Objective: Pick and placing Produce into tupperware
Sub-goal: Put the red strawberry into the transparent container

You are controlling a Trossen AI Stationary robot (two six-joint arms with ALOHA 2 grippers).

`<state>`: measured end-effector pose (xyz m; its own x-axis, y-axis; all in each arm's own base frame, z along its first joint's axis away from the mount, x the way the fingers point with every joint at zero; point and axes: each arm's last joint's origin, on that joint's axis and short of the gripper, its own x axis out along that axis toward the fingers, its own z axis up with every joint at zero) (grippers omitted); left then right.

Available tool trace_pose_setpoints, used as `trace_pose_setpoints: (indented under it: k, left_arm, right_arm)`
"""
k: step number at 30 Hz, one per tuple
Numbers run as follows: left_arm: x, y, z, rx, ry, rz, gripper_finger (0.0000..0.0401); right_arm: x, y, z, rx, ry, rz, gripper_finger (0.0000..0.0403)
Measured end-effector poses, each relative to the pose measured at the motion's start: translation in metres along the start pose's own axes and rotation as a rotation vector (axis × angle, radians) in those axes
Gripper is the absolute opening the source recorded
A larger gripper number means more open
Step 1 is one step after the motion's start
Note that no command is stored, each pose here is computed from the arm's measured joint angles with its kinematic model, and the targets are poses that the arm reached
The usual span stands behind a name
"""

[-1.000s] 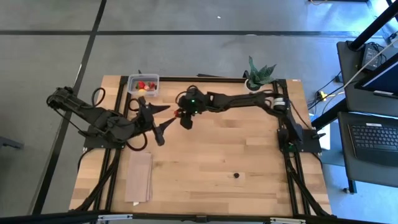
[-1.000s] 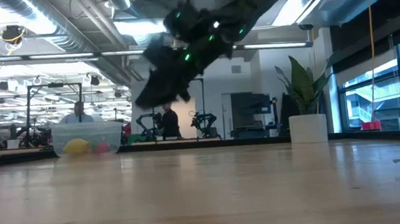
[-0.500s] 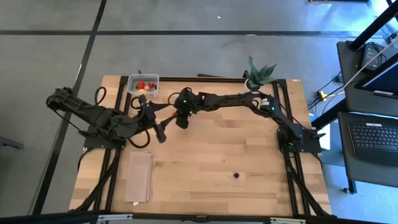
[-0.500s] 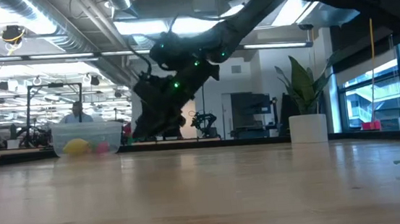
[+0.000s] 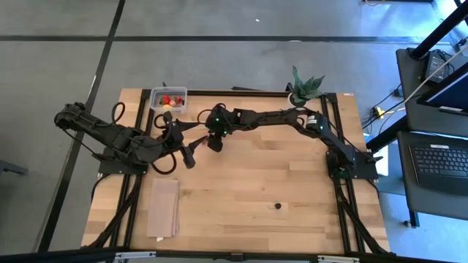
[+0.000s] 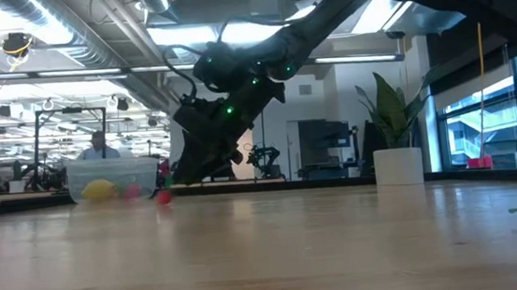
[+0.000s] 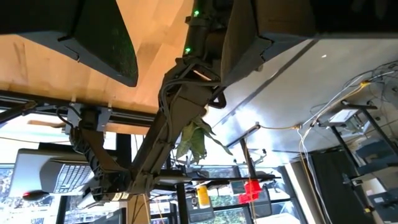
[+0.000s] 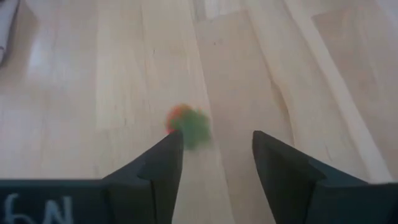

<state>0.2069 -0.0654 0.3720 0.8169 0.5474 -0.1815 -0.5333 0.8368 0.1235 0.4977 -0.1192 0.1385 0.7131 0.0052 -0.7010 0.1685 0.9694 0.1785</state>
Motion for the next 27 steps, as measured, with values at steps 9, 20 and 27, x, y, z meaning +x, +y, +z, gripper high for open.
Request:
trace_pose_setpoints:
  k: [9, 20, 27]
  left_arm:
    - [0.000, 0.000, -0.001, 0.009, 0.005, -0.002, 0.0224]
    - [0.000, 0.000, -0.003, 0.037, 0.024, -0.005, 0.0224]
    - [0.004, -0.002, -0.011, 0.084, 0.069, 0.003, 0.0224]
  right_arm:
    - [-0.051, 0.009, 0.027, -0.081, 0.153, 0.034, 0.0229]
    - [-0.165, 0.033, 0.045, -0.153, 0.041, 0.056, 0.0226]
    - [-0.222, 0.040, -0.002, -0.137, -0.121, 0.040, 0.0225]
